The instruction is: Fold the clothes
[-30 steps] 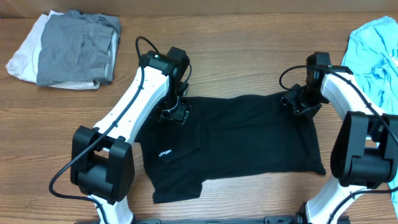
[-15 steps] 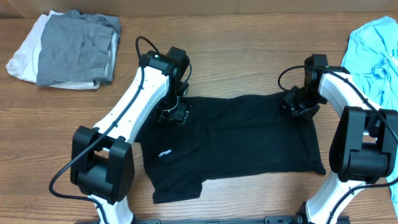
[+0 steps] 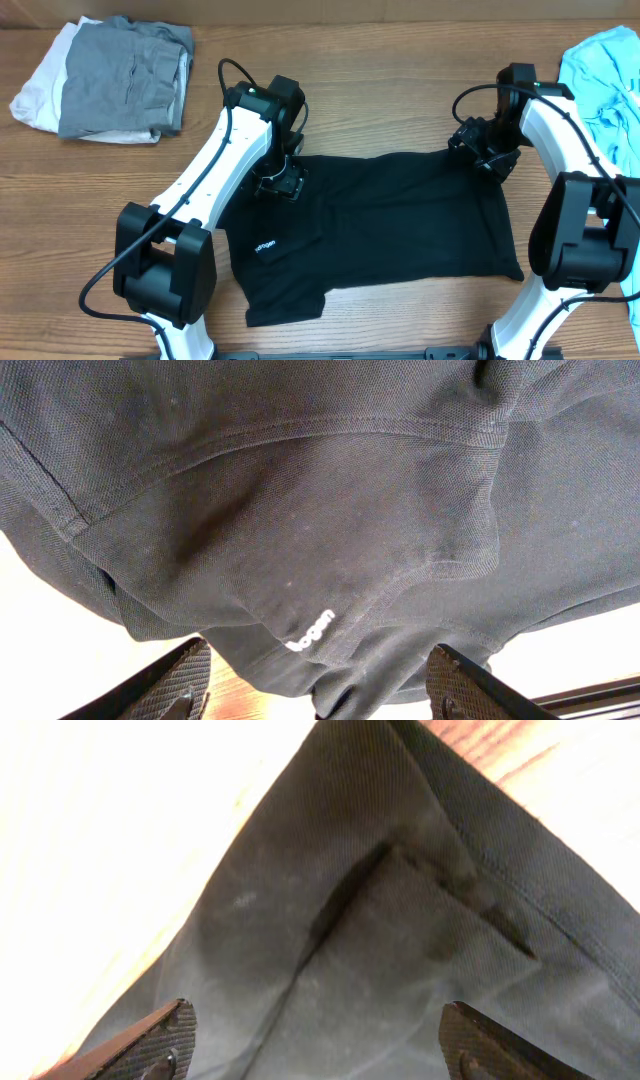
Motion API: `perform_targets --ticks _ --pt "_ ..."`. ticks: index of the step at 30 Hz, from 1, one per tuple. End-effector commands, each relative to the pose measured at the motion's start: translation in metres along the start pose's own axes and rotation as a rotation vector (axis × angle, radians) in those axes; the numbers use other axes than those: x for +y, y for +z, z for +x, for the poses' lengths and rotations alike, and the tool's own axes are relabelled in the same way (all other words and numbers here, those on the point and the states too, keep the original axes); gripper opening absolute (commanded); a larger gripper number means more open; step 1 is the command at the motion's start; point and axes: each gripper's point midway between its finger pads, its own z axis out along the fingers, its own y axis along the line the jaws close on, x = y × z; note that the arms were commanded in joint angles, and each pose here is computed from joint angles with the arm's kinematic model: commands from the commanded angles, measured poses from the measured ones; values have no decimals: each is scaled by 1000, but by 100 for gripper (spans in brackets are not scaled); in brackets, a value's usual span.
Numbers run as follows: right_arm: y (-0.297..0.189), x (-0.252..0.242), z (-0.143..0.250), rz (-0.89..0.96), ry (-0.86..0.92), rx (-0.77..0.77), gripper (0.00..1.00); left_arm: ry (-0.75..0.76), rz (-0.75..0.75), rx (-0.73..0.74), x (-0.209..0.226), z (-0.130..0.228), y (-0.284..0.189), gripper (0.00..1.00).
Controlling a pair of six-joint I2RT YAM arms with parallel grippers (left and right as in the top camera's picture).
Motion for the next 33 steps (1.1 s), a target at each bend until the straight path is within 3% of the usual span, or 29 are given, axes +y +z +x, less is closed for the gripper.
perform_targets --ticks 1,7,12,16,21,25,33 --pt "16 -11 4 34 8 12 81 18 8 8 1 1 3 72" --pt "30 -14 3 38 13 16 74 18 7 9 1 1 3 72" --pt "37 -17 4 53 17 28 56 18 8 8 1 1 3 72" --pt "40 -25 2 95 18 19 55 18 8 9 1 1 3 72" --pt "42 -30 0 122 27 11 31 18 8 9 1 1 3 72" --pt "38 -41 -3 181 43 -10 20 18 7 10 1 1 3 72" --pt "-2 -50 -16 301 37 -58 21 18 7 10 1 1 3 71"
